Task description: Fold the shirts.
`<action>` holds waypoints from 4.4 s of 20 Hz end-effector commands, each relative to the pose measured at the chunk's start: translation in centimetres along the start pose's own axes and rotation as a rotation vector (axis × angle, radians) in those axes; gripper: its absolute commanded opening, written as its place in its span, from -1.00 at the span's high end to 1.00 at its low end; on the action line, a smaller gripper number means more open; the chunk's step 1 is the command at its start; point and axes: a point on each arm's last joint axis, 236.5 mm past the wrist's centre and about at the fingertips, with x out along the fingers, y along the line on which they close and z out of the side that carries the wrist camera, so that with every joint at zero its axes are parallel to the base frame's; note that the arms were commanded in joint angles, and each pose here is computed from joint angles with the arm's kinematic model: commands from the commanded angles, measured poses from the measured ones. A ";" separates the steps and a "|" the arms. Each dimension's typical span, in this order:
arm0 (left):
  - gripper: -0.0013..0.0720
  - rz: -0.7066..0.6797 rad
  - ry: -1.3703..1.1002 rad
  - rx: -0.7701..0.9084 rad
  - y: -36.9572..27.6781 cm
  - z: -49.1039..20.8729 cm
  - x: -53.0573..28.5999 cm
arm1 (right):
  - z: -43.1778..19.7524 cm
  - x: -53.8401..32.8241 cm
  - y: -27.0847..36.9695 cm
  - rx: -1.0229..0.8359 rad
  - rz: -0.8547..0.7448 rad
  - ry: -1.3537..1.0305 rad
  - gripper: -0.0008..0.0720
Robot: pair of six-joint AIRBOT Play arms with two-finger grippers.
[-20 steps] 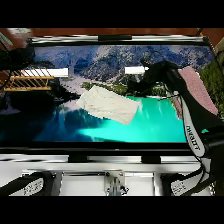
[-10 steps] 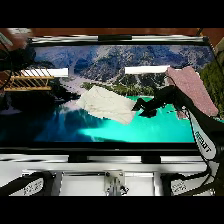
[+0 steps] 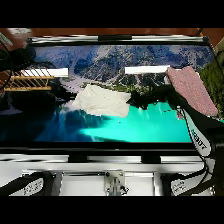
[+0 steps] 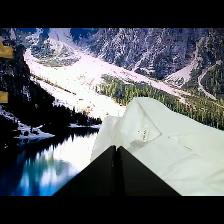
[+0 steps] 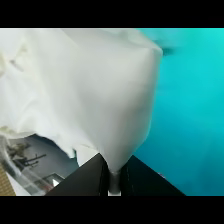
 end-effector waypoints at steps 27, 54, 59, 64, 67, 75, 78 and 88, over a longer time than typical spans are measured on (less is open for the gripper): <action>0.88 -0.156 0.043 0.078 -7.5 -1.9 0.4 | 25.1 -46.6 4.0 -0.095 0.092 -1.135 0.82; 0.88 -0.164 -0.002 0.096 -8.0 -1.2 -1.7 | 5.3 -39.8 -14.9 0.353 -0.676 -0.320 0.82; 0.88 -0.164 0.000 0.099 -8.0 -1.2 -1.6 | 2.4 -35.6 -17.1 0.516 -0.627 -0.192 0.82; 0.87 -0.164 -0.001 0.099 -8.0 -1.2 -1.6 | 3.2 -34.8 -17.7 0.567 -0.600 -0.236 0.82; 0.88 -0.164 -0.004 0.099 -8.0 -1.1 -1.6 | 3.7 -35.1 -17.7 0.545 -0.602 -0.261 -0.43; 0.88 -0.163 0.010 0.145 -7.9 -1.4 -1.0 | 3.4 -51.2 -12.8 0.365 -0.916 -0.673 -0.51; 0.88 -0.182 0.052 0.216 -8.9 -2.6 0.8 | 9.9 -54.9 -0.1 -0.063 -0.687 -1.039 -0.51; -0.33 0.086 0.571 0.378 -6.6 -14.4 8.0 | 5.1 -22.1 7.3 -0.453 -0.638 -0.179 -0.52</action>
